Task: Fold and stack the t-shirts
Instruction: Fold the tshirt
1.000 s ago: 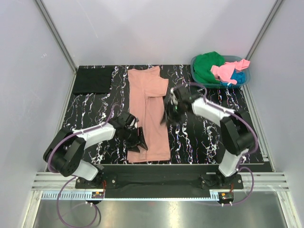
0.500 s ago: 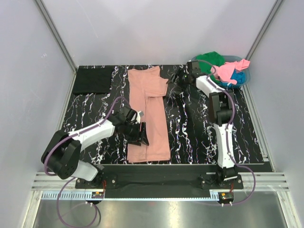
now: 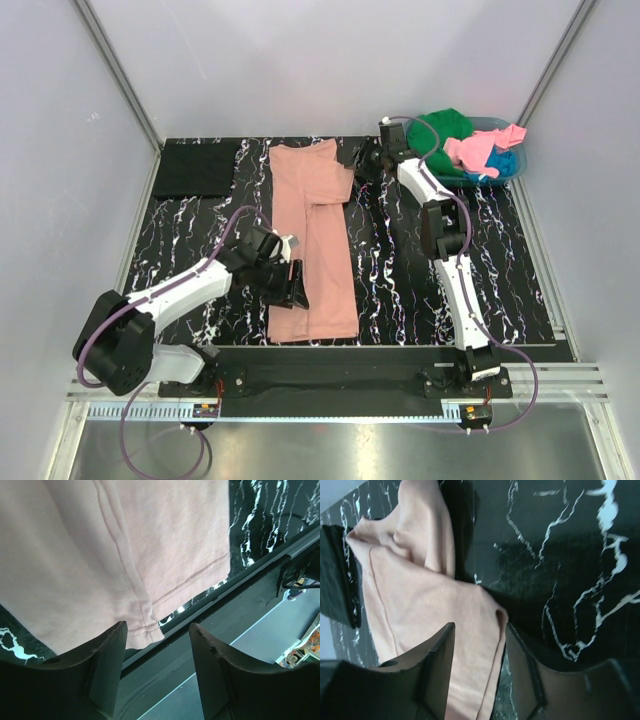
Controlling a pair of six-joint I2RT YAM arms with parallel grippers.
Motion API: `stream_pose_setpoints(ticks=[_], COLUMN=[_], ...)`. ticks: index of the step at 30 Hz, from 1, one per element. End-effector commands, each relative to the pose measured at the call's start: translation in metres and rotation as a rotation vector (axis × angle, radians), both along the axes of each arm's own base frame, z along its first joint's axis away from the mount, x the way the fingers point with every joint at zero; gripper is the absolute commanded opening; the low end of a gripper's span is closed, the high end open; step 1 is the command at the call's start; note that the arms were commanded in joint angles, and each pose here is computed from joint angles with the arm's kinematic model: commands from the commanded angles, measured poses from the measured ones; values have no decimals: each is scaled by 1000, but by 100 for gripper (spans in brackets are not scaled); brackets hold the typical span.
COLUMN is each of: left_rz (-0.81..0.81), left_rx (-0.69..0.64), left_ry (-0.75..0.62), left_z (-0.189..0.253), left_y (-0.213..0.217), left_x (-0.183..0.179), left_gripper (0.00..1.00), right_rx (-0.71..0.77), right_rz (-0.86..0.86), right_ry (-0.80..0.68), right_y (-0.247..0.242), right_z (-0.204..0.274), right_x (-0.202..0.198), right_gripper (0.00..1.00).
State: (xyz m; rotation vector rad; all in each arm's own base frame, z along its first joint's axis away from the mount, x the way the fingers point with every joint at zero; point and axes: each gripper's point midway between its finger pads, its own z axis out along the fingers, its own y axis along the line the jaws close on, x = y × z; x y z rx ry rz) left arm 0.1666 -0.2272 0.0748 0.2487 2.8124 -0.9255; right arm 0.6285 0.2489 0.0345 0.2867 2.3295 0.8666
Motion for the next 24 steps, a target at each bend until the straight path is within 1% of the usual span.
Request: stream_pose_setpoints(ticks=[1, 7, 10, 13, 16, 17, 18, 19, 22, 24], left_rz=[4, 16, 22, 28, 31, 35, 38, 39, 48, 54], left_rx=[20, 25, 33, 37, 40, 38, 37, 43, 47, 50], left_ry=[-32, -36, -30, -27, -25, -26, -28, -21, -22, -32], left_z=[0, 0, -3, -3, -4, -4, -3, -5, -5, -4], left_y=[5, 8, 10, 11, 12, 12, 12, 14, 16, 18], left_x=[1, 0, -2, -2, -3, -4, -4, -6, -8, -7], left_gripper=[58, 59, 59, 59, 59, 59, 59, 59, 59, 59], right_rx=[-77, -77, -77, -64, -35, -23, -6, 2, 33, 50], right_rz=[-27, -39, -36, -26, -17, -8, 5, 11, 25, 19], right_ry=[-22, -27, -6, -6, -10, -27, -33, -42, -77, -109], right_y=[-11, -14, -15, -13, -8, -4, -1, 1, 6, 7], right_z=[-13, -13, -18, -18, -18, -15, -13, -11, 6, 31], right_x=[11, 17, 13, 14, 16, 19, 19, 20, 23, 25], right_gripper=[51, 43, 42, 36, 20, 12, 1, 0, 0, 0])
